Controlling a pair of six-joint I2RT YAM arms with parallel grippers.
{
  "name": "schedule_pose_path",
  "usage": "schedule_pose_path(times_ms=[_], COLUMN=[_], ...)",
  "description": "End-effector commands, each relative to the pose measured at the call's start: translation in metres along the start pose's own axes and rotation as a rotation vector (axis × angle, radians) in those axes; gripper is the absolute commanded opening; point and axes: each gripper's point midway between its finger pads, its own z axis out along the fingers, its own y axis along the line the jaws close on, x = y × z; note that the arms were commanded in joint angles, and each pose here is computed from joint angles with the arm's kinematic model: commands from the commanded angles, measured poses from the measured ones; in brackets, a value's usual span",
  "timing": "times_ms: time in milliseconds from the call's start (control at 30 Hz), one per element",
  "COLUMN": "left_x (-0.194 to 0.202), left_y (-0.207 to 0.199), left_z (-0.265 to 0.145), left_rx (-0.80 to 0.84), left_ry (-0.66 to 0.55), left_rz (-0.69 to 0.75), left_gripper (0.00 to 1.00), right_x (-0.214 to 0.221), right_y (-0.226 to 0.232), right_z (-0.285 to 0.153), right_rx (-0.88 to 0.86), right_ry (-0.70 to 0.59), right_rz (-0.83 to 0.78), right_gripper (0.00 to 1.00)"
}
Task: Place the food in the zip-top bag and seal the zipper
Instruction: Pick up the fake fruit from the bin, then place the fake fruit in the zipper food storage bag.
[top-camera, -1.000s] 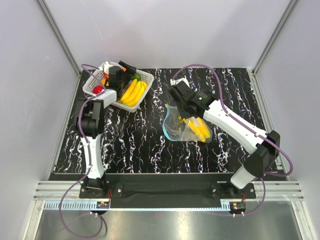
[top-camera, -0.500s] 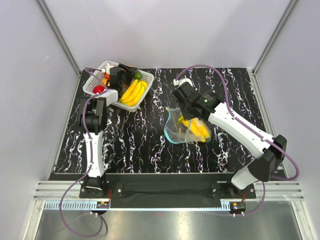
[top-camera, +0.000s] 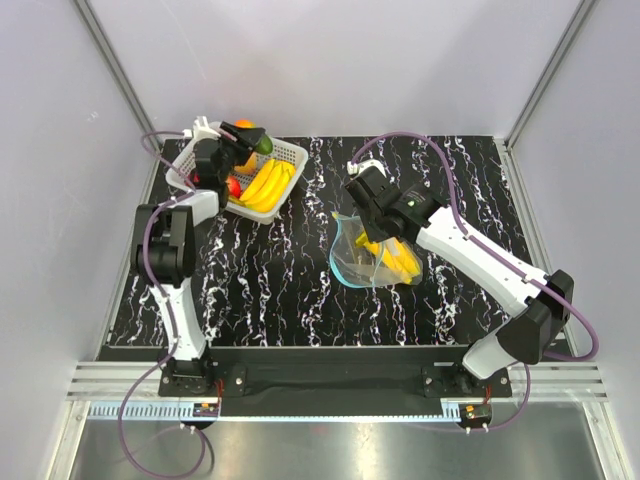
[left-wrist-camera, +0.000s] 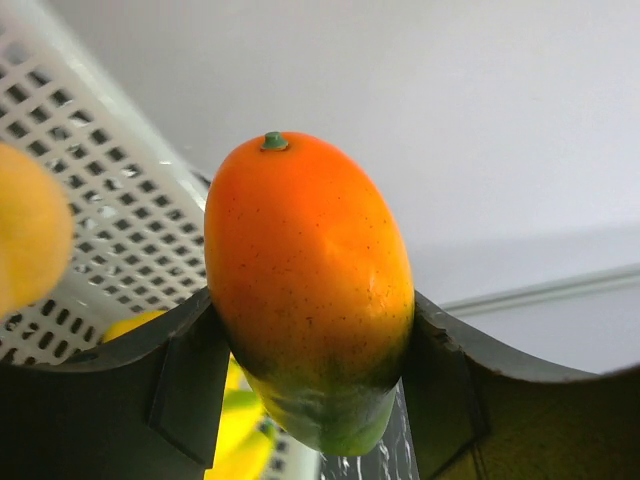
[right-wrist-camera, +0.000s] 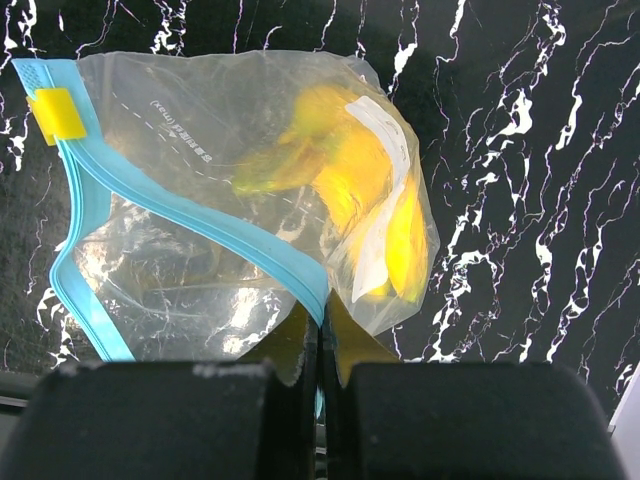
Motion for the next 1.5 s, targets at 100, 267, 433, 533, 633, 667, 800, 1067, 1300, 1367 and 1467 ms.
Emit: schedule_pose_path(times_ms=[100, 267, 433, 533, 633, 667, 800, 1067, 1300, 1367, 1467], left_x=[-0.031, -0.006, 0.044, 0.077, 0.112, 0.131, 0.145, 0.188, 0.219, 0.228, 0.24], left_y=[-0.113, -0.146, -0.158, -0.163, -0.162, -0.167, -0.171, -0.194, -0.226, -0.235, -0.239], left_z=[-0.061, -0.121, -0.174, -0.212, -0.249, -0.261, -0.296, -0.308, -0.299, -0.303, -0.299], left_rx=[0.278, 0.335, 0.332, 0.323, 0.315, 0.338, 0.363, 0.45, 0.488, 0.508, 0.494], left_ry=[-0.065, -0.035, 0.004, -0.013, -0.011, 0.021, -0.028, 0.043, 0.066, 0.071, 0.079], left_rz=[0.162, 0.221, 0.328, 0.413, 0.43, 0.426, 0.442, 0.522, 0.595, 0.627, 0.645], left_gripper=[0.31, 0.31, 0.32, 0.32, 0.32, 0.31, 0.31, 0.32, 0.33, 0.33, 0.33], right_x=[-0.014, -0.019, -0.013, -0.011, -0.009, -0.007, -0.007, -0.002, -0.002, -0.003, -0.005], right_y=[-0.009, -0.011, -0.014, -0.014, -0.014, -0.013, -0.012, -0.012, -0.018, -0.018, -0.017], right_z=[-0.015, -0.02, -0.017, -0.016, -0.014, -0.014, -0.016, -0.021, -0.027, -0.029, -0.03], right_rx=[0.005, 0.009, 0.034, 0.032, 0.031, 0.029, 0.022, 0.016, 0.038, 0.036, 0.032], right_ry=[-0.062, -0.066, -0.03, -0.026, -0.017, -0.013, -0.009, 0.025, 0.042, 0.038, 0.034], right_rz=[0.03, 0.037, 0.027, 0.033, 0.037, 0.04, 0.045, 0.053, 0.04, 0.042, 0.041], right_gripper=[0.0, 0.0, 0.0, 0.0, 0.0, 0.0, 0.0, 0.0, 0.0, 0.0, 0.0])
